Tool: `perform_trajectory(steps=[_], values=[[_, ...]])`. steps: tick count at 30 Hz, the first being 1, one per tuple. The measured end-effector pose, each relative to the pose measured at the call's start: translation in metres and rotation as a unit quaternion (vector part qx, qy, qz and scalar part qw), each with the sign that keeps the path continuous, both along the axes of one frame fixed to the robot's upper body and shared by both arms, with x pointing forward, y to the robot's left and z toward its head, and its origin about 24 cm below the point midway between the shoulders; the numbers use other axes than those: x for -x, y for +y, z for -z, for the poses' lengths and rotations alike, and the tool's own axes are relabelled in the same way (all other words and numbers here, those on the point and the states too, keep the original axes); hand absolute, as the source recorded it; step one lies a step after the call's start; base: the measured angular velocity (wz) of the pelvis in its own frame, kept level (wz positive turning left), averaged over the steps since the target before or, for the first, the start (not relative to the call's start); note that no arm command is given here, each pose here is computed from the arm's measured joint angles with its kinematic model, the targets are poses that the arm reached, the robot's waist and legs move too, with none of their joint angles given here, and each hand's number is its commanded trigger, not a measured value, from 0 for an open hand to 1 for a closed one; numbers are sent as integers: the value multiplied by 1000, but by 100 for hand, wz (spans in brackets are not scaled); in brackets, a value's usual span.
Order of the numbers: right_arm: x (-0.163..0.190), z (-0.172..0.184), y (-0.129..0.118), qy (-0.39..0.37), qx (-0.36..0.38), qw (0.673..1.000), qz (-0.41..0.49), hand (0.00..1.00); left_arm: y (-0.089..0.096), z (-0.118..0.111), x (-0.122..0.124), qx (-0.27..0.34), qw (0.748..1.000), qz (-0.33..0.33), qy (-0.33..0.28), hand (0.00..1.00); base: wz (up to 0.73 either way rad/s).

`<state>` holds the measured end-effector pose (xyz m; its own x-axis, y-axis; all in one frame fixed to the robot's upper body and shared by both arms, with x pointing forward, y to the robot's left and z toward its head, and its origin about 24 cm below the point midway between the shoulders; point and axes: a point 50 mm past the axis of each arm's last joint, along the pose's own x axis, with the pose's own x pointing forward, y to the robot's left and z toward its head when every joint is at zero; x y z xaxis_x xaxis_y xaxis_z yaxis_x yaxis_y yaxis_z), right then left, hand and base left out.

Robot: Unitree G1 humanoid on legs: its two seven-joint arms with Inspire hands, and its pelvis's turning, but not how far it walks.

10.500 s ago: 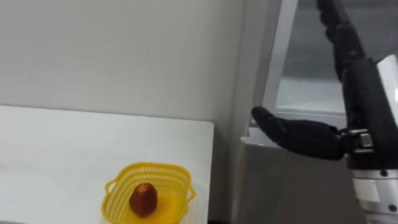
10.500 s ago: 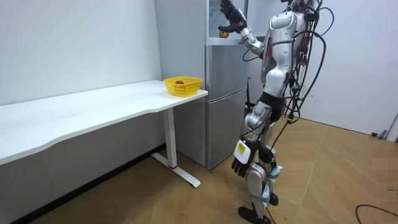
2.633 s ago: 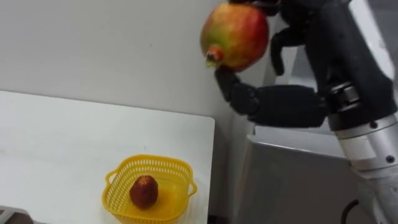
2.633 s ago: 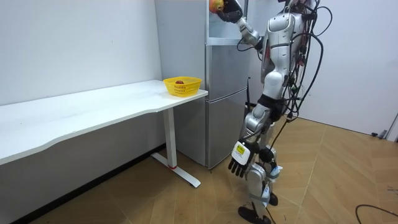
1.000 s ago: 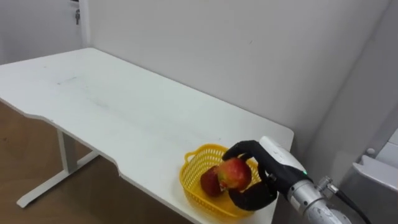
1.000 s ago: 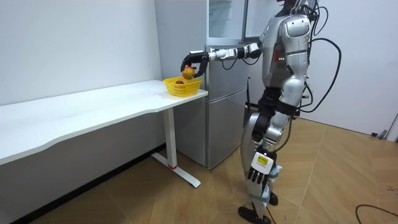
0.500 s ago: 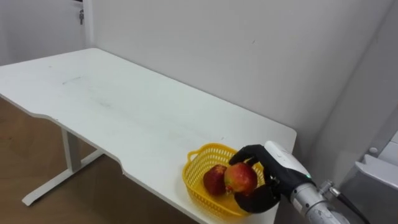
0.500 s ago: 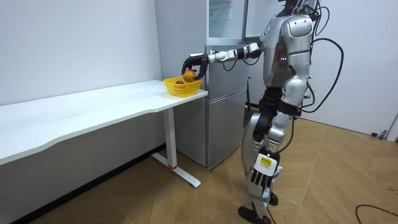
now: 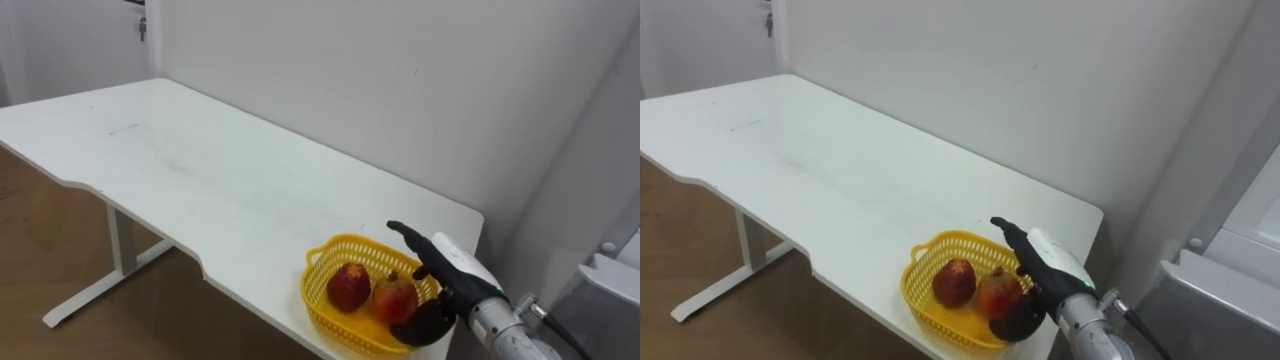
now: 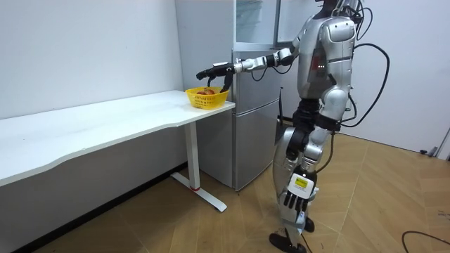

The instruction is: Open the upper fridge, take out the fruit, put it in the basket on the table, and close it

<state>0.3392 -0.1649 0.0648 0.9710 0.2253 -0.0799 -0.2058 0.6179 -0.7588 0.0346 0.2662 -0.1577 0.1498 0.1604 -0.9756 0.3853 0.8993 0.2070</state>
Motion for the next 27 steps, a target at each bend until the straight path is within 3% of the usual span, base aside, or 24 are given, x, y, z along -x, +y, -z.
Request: perform_trajectory(steps=[13,27], values=[[0,0,4,20,-42,999,-9,0,4,-2,-1,-8,1000,16,1,0,0],[1,-33,21,-54,-74,995,-40,0,0,0,10,-5,1000,14,9,0,0]])
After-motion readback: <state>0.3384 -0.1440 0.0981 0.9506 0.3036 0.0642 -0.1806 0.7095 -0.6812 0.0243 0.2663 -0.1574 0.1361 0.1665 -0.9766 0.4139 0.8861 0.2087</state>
